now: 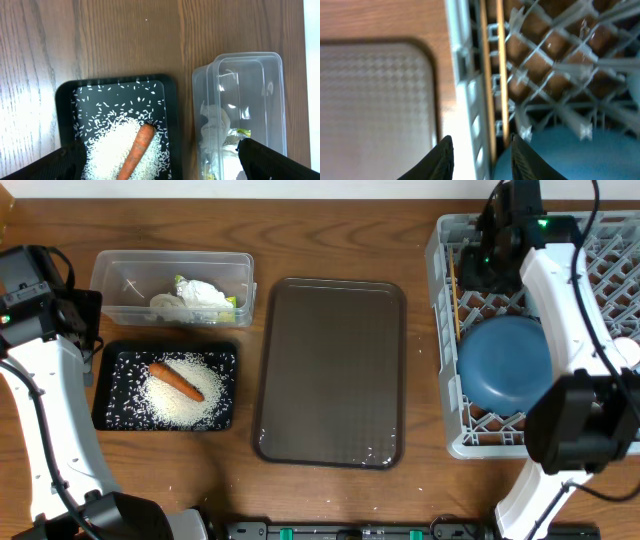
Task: Sort waste into correct bins and load items into the dishwasher rack
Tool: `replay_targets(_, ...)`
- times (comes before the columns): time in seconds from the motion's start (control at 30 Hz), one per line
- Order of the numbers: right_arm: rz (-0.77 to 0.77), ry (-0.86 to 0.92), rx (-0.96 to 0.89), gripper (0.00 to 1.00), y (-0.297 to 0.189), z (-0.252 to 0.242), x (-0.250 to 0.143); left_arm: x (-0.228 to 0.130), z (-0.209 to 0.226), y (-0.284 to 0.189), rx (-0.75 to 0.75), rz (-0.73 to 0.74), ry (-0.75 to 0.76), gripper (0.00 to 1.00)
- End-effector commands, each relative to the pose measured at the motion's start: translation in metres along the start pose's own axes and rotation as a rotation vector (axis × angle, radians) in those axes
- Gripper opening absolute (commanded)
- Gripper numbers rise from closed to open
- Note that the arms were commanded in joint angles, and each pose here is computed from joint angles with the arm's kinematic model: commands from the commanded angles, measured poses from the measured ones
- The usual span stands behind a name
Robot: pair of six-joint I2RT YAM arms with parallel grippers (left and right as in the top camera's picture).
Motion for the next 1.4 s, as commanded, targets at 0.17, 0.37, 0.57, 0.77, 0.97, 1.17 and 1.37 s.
replay_targets(0.17, -0.038, -0.009, 0.101, 0.31, -0.120, 0.022, -0.058, 0.001, 0.002, 0.002, 0.012, 0.000, 0.004, 0.99)
replay_targets(0.37, -0.103, -0.056, 0.010, 0.29, -0.140, 0.031, -0.096, 0.001, 0.002, 0.002, 0.012, 0.000, 0.004, 0.99)
replay_targets(0.57, -0.187, -0.128, 0.010, 0.33, -0.129, 0.037, -0.140, 0.001, 0.002, 0.002, 0.012, 0.000, 0.004, 0.99)
replay_targets(0.77, -0.246, -0.152, 0.058, 0.99, -0.104, 0.026, -0.172, 0.001, 0.002, 0.002, 0.012, 0.000, 0.004, 0.99)
replay_targets(0.97, -0.182, -0.154, 0.044, 0.99, -0.087, 0.020, -0.185, 0.001, 0.002, 0.002, 0.012, 0.000, 0.003, 0.99)
replay_targets(1.17, -0.158, -0.155, 0.048, 0.99, -0.082, 0.021, -0.187, 0.001, 0.002, 0.002, 0.012, 0.000, 0.004, 0.99)
replay_targets(1.37, -0.088, -0.157, 0.009, 0.99, -0.080, 0.012, -0.201, 0.001, 0.002, 0.002, 0.012, 0.000, 0.004, 0.99)
Point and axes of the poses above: each gripper's point midway between its finger pads, its own y axis out along the fingers, its own z axis along the line the jaws close on, x = y × z, the point moved 4 cm from there along -y, back along the fingers, and after that the axes turned 6 degrees about y, right-handed, at the moved point
